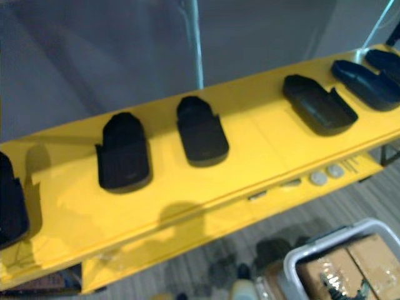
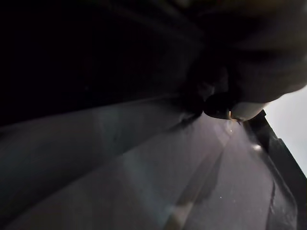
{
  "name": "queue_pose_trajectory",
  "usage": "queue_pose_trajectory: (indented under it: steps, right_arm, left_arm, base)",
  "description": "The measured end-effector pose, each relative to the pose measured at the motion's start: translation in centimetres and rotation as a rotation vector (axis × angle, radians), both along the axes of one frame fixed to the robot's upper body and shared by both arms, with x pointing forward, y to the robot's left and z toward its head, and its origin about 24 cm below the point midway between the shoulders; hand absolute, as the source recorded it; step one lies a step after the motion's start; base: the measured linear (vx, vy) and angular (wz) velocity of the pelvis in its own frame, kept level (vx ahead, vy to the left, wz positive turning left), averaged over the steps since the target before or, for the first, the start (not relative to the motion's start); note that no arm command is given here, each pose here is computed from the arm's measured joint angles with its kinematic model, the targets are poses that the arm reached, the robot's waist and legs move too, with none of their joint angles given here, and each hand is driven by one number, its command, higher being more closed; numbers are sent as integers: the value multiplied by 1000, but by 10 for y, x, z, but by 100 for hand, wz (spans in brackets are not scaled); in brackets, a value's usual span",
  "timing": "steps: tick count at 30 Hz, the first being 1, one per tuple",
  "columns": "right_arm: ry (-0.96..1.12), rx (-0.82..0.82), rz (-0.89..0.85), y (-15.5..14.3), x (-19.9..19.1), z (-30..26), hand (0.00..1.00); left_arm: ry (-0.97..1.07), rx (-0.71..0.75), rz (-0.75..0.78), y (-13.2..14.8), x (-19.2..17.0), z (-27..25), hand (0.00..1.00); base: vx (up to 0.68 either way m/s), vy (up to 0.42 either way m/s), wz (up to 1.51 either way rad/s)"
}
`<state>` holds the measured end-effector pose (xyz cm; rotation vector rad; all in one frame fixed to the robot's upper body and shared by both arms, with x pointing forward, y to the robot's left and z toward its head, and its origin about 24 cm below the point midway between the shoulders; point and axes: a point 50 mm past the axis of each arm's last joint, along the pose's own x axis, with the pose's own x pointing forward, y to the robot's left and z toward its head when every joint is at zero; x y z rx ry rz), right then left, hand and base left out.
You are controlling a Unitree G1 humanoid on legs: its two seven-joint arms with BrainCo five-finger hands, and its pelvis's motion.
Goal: Walk over and take plastic housings, then place them on the shelf
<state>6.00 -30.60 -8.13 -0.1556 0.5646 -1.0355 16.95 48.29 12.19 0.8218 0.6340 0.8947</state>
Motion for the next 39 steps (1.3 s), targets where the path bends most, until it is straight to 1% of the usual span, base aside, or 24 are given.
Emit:
queue_pose_trajectory:
  steps: [3,10,13,21,24,26,28,29,31,32,35,37,39]
  right_arm:
    - [-18,12,1,1,6,0,0]
    - [-38,45,18,0,9,-1,0]
    - [-62,46,24,-5,15,1,0]
    - [-70,27,40,-21,14,8,0]
    - [-71,24,58,-24,15,10,0]
    - [-70,24,59,-23,15,10,0]
    - [-63,29,55,-22,12,8,0]
    - [-57,36,50,-19,9,5,0]
    - [-57,42,56,-12,7,3,0]
    - [-55,43,61,-9,7,2,0]
    - [-41,48,74,-3,7,-1,0]
    - [-33,38,78,-3,8,-1,0]
    - [-30,40,77,-2,8,-2,0]
  left_arm:
    - [26,20,-34,-4,8,0,0]
    - [-7,53,-86,-8,16,4,0]
    - [-8,76,-99,-11,19,3,0]
    - [-112,111,-83,-15,29,12,0]
    - [-135,113,-68,-19,30,7,0]
    - [-208,127,-38,-23,31,6,0]
    - [-293,174,-9,-27,33,12,0]
    - [-369,213,1,-32,35,20,0]
    - [-466,285,-17,-45,34,33,0]
    - [-479,295,-19,-48,33,34,0]
    - [-526,258,46,-54,24,21,0]
    - [-492,209,121,-49,13,6,0]
    - [-462,185,151,-47,8,0,0]
  base:
    - [-12,18,7]
    - [50,11,-4]
    - [12,15,-20]
    - [12,-1,-11]
    - [8,5,-11]
    - [0,0,0]
    - [-2,2,2]
    - [-5,2,5]
    - [-20,-2,8]
    - [-21,-8,13]
    - [7,-29,19]
    - [12,-45,21]
    - [-31,-36,10]
